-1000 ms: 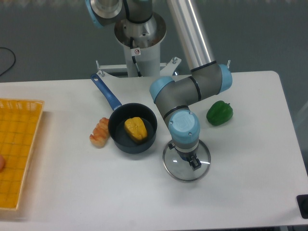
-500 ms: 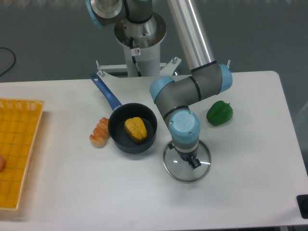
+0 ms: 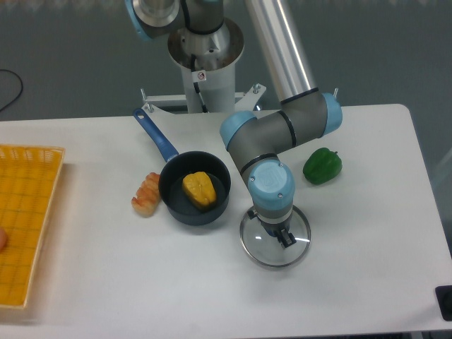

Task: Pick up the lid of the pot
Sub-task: 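Lift the glass lid by its knob and pull it toward the pan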

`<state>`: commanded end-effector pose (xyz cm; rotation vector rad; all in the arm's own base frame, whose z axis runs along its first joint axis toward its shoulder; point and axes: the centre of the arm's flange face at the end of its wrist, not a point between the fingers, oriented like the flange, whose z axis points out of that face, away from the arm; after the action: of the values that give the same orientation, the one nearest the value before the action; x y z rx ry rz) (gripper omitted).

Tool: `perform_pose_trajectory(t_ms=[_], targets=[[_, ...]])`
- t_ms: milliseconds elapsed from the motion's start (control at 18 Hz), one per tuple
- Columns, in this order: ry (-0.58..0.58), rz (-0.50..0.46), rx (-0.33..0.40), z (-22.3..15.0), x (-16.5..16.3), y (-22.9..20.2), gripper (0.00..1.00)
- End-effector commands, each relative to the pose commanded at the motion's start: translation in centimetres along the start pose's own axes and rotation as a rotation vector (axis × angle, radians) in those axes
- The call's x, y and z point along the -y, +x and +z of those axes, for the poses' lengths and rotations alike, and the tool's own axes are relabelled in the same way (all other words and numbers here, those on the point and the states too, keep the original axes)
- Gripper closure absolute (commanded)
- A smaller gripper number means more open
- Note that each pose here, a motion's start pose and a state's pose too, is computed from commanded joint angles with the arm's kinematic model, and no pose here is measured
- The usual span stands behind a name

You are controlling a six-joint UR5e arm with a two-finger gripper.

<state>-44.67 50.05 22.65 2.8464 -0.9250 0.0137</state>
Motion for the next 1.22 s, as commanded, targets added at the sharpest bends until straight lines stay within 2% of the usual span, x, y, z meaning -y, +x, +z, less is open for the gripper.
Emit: perform_pose_trajectory(t_ms=[111,333,500,722,1222], targets=[[0.002,0.005,-0.026,-0.9,0.0,0.0,0.35],[0.07,0.004,-0.027,-3.9,0.6,0.8,0.35],[0.079,0.009,-0.05,-5.1,0.6,1.2,0.35],[0.083,0.028,-0.029,-7.0,1.4,2.0,0.35],[0.077,0.041,-0.03,-7.7,2.0,2.7,0.35]])
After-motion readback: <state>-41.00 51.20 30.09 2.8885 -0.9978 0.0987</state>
